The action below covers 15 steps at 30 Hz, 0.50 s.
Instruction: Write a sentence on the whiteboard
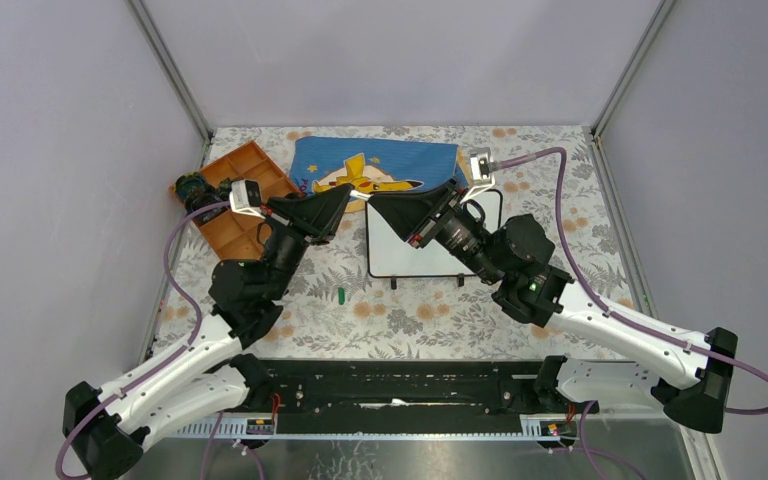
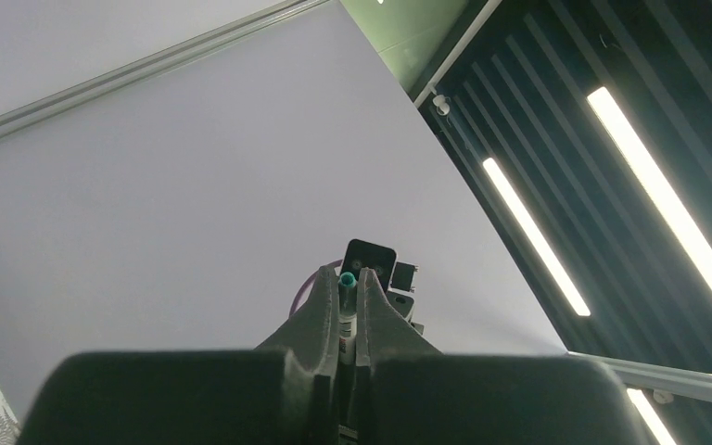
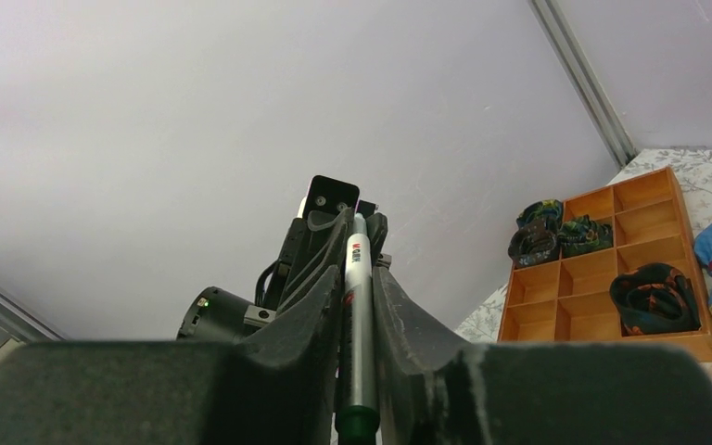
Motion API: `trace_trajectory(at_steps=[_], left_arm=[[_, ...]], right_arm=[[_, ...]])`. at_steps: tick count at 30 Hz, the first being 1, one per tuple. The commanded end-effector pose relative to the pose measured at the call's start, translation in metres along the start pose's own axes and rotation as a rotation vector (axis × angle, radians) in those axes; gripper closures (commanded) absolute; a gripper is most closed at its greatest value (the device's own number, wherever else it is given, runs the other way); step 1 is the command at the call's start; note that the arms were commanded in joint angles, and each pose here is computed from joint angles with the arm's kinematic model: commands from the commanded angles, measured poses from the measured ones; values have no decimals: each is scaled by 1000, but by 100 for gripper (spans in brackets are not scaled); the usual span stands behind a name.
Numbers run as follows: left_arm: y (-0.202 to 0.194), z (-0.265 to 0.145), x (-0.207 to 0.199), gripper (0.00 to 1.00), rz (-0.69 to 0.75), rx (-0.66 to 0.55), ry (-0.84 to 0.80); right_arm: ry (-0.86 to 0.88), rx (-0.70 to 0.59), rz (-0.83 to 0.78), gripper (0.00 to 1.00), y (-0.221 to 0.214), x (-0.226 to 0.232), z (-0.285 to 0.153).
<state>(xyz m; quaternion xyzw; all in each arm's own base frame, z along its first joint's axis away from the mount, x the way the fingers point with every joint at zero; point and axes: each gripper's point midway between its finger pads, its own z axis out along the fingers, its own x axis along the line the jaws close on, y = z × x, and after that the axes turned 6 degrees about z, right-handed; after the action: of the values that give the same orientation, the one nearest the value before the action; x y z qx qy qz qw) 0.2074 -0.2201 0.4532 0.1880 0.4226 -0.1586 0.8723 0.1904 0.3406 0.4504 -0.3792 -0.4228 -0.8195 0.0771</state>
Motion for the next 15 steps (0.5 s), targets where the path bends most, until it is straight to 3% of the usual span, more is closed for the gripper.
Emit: trace_trajectory(at_steps=[1, 8, 10, 15], left_arm=[[-4, 1, 4, 100, 9, 6, 10], [-5, 0, 6, 100, 11, 8, 14], [-5, 0, 6, 100, 10, 7, 13], [-4, -1, 4, 100, 14, 4, 12]], right_arm=[[69, -103, 0, 79, 31, 24, 2], [62, -106, -2, 97, 30, 22, 1], [61, -108, 2, 97, 31, 21, 1], [60, -111, 8, 85, 31, 21, 1]])
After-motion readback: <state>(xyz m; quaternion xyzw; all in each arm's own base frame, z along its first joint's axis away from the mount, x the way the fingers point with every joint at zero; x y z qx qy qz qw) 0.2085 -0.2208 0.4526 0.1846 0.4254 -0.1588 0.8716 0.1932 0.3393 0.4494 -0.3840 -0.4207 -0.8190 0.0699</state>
